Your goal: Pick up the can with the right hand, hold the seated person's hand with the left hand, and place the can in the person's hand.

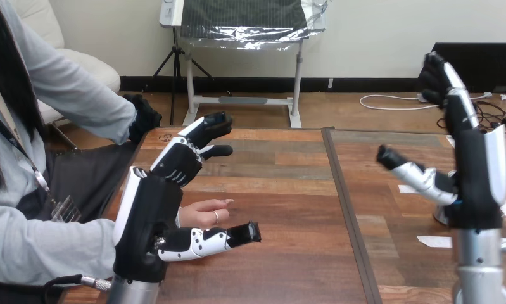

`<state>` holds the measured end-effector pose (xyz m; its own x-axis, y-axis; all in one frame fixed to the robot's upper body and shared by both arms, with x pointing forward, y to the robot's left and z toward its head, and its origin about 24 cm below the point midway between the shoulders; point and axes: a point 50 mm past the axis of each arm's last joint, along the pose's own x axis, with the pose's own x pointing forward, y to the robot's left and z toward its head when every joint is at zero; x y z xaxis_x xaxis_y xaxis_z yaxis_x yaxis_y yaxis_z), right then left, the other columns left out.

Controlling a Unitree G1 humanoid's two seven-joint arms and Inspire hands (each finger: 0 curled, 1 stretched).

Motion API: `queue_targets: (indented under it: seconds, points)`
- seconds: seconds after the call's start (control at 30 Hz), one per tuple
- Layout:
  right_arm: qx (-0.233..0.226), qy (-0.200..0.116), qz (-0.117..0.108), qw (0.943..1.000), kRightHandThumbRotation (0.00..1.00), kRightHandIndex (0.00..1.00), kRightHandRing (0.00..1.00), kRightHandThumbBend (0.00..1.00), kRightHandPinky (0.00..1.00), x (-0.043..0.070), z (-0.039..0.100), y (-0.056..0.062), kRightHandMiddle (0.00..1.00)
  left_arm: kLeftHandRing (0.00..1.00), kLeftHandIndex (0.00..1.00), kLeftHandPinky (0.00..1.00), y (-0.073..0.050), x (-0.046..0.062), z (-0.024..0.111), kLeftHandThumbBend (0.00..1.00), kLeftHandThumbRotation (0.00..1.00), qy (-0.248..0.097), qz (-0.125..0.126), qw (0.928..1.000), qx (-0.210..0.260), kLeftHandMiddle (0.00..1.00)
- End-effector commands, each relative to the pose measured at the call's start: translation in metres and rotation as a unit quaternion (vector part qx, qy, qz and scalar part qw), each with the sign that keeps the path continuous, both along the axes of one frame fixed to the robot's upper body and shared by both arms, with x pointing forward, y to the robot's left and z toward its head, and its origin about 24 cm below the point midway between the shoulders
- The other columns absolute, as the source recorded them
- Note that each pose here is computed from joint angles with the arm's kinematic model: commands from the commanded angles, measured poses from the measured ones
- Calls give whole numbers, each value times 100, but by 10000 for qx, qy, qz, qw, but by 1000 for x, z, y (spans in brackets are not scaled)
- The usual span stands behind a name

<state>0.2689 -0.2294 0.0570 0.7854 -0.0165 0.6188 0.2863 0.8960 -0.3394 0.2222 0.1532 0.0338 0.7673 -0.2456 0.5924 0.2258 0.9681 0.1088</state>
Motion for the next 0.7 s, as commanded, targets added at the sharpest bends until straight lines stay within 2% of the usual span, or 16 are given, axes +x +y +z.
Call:
queue_targets:
  seconds: [0.0, 0.23, 0.67]
  points:
    - [-31, -376, -231, 9990, 70, 91, 88, 100, 83, 19, 26, -10, 90, 82, 80, 72, 0, 11, 11, 100, 23, -257, 70, 9996, -111, 82]
    - [-90, -251, -464, 9986, 72, 91, 88, 100, 84, 23, 28, -19, 90, 82, 79, 72, 1, 11, 12, 100, 24, -298, 85, 9995, -97, 82]
    - [-91, -11, -885, 9960, 69, 91, 88, 100, 85, 30, 30, -34, 89, 82, 80, 72, 3, 10, 12, 100, 26, -360, 87, 9993, -86, 82]
